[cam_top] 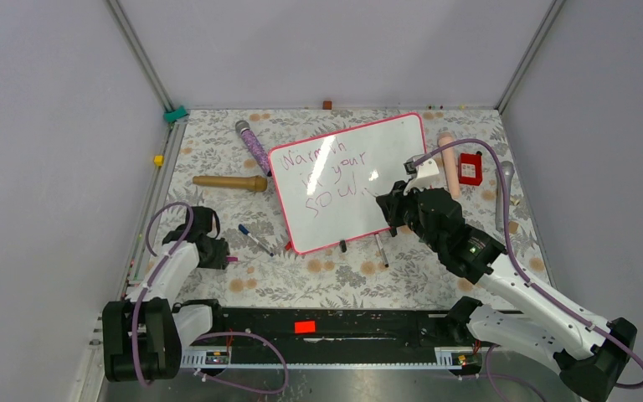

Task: Write a sentence on the whiteboard
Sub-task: Close the whiteboard marker at the center of the board.

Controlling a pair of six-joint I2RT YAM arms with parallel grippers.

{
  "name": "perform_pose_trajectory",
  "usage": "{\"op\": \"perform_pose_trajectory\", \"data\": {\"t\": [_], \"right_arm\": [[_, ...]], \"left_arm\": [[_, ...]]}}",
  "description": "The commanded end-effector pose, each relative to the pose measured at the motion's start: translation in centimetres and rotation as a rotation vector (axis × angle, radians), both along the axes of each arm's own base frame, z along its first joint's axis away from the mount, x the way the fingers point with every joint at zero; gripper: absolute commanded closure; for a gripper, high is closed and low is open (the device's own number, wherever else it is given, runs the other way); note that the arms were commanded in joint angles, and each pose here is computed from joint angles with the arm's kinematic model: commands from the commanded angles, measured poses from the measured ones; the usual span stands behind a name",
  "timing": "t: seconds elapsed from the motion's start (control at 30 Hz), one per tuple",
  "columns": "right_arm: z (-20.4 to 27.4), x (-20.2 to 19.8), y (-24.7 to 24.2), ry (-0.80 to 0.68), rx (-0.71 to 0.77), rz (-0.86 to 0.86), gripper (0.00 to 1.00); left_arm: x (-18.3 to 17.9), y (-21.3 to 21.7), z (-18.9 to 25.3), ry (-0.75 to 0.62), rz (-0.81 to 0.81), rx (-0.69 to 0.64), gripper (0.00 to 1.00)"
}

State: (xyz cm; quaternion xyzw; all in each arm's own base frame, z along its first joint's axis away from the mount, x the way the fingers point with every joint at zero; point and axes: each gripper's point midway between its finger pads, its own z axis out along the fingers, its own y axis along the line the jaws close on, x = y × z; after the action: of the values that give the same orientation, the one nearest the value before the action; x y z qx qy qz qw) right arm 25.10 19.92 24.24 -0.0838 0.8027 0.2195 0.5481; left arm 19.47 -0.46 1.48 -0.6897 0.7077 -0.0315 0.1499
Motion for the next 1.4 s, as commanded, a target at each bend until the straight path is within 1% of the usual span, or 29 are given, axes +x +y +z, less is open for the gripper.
{"op": "perform_pose_trajectory", "data": {"t": [0.0,0.03,0.07,0.13,0.2,0.3,0.4,0.6,0.73,0.8,0.93,1.37], "right_arm": [[0.9,0.4,0.1,-0.016,0.036,-0.015,1.00],[0.8,0.3,0.3,-0.011,0.038,-0.005,1.00],[0.7,0.1,0.5,-0.005,0.042,0.010,1.00],[0.6,-0.3,1.2,0.005,0.051,0.051,1.00],[0.8,-0.9,2.2,0.004,0.077,0.115,1.00],[1.8,-2.3,4.5,-0.016,0.160,0.259,1.00],[2.3,-4.1,7.2,-0.030,0.237,0.399,1.00],[1.1,-7.0,12.3,-0.082,0.204,0.535,1.00],[0.6,-8.2,15.3,-0.087,0.227,0.582,1.00],[0.4,-8.0,16.3,-0.096,0.216,0.561,1.00],[0.4,-7.9,18.0,-0.117,0.206,0.555,1.00],[1.6,-6.3,20.2,-0.188,0.177,0.526,1.00]], "left_arm": [[0.2,-0.3,-1.2,-0.009,0.035,-0.025,0.85],[0.4,-0.4,-1.1,-0.021,0.022,-0.027,0.97],[1.0,-0.8,-0.9,-0.055,-0.007,-0.041,1.00],[2.9,-2.2,0.0,-0.191,-0.094,-0.096,1.00],[4.6,-4.1,1.5,-0.361,-0.164,-0.175,1.00],[5.4,-5.5,4.5,-0.524,-0.230,-0.222,1.00],[5.1,-6.0,6.9,-0.615,-0.247,-0.241,1.00],[4.5,-7.5,11.1,-0.787,-0.236,-0.364,1.00],[4.0,-8.7,13.5,-0.845,-0.240,-0.461,1.00],[3.8,-9.2,14.8,-0.872,-0.250,-0.499,1.00],[3.5,-9.5,16.9,-0.904,-0.259,-0.526,1.00],[3.2,-9.8,17.8,-0.894,-0.249,-0.560,1.00]]}}
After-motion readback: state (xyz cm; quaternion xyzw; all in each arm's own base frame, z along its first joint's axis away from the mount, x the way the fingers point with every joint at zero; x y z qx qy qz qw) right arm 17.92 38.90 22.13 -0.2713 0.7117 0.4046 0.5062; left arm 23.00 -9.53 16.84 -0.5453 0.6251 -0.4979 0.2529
